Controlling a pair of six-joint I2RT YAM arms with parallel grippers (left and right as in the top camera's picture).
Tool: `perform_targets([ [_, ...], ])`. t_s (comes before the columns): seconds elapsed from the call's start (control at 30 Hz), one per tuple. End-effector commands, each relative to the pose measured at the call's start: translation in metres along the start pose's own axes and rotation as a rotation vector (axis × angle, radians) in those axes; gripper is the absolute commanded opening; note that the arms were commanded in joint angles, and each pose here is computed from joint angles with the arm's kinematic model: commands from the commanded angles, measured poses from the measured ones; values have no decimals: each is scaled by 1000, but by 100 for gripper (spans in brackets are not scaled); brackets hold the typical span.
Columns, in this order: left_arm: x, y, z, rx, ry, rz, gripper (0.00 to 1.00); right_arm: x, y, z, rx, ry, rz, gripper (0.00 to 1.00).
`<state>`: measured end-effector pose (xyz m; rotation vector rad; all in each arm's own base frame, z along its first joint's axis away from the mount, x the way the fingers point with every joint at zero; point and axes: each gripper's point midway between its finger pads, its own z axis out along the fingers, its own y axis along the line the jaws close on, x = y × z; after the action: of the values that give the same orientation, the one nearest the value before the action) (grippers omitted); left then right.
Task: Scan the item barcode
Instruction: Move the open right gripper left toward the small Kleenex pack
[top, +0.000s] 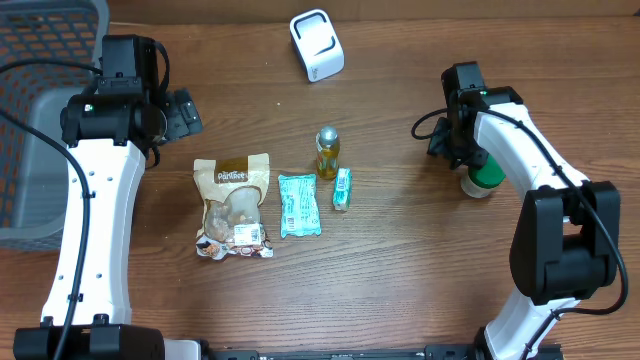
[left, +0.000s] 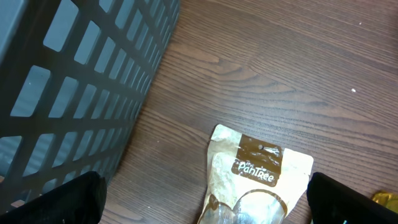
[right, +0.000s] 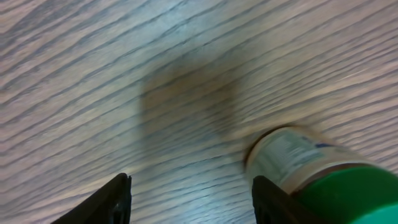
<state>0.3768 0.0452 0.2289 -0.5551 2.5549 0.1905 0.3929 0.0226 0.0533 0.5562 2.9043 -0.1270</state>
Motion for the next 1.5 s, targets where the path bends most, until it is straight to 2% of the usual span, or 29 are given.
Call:
perform_targets([
  [0.0,-2,1,-2,-5,-11,26,100,13,18,2,-115,75,7,60],
  [0.27,-2,1,-2,-5,-11,26,99,34,53,-8,-313,186,2,60],
  [0.73,-2,1,-2,-6,-11,26,99,74,71,-15,-278,278,-89,68],
  [1.47,-2,1,-2,-5,-11,26,99,106,92,-21,-238,302,-201,80],
])
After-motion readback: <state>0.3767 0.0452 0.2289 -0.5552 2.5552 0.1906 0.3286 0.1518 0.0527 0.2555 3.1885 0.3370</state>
